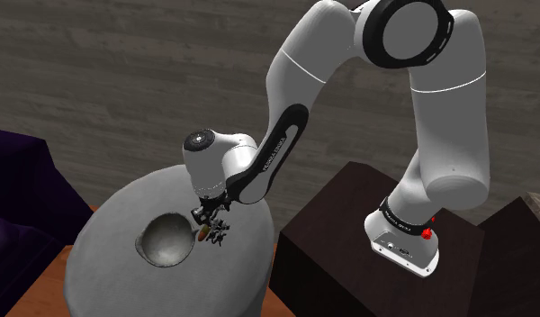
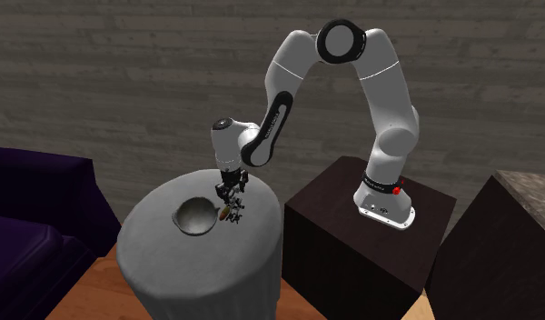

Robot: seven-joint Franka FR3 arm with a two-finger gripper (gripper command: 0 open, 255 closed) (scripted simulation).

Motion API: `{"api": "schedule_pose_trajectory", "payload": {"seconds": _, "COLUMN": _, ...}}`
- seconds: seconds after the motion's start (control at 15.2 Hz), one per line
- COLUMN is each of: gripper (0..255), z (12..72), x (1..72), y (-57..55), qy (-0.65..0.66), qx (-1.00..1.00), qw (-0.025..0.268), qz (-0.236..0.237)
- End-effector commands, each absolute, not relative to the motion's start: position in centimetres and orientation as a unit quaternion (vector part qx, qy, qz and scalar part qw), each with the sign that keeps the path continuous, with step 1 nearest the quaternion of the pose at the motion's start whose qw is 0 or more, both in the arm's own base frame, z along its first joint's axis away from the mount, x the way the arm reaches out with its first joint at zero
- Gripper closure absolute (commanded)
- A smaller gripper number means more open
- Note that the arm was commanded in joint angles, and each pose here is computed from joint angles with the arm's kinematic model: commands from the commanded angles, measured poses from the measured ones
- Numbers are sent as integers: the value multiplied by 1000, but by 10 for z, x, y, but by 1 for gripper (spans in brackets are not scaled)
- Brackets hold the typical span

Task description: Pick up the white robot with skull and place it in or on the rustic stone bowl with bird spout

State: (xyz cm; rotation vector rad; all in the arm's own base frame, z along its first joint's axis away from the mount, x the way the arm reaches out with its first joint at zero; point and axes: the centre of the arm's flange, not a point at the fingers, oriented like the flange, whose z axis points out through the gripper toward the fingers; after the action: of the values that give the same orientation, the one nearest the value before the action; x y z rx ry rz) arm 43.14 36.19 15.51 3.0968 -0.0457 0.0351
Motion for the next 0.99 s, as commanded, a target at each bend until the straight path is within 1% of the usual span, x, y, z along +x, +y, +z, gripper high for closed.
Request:
{"api": "schedule_pose_trajectory", "payload": {"seconds": 0.0, "gripper": 255, "z": 155, "x": 431, "y": 362, "qy": -15, "qx": 1000, "qw": 22, "qz": 11}}
{"api": "schedule_pose_trajectory", "payload": {"seconds": 0.92, "gripper": 255, "z": 229, "x": 431, "y": 362, "qy": -15, "qx": 1000, "qw": 22, "qz": 11}}
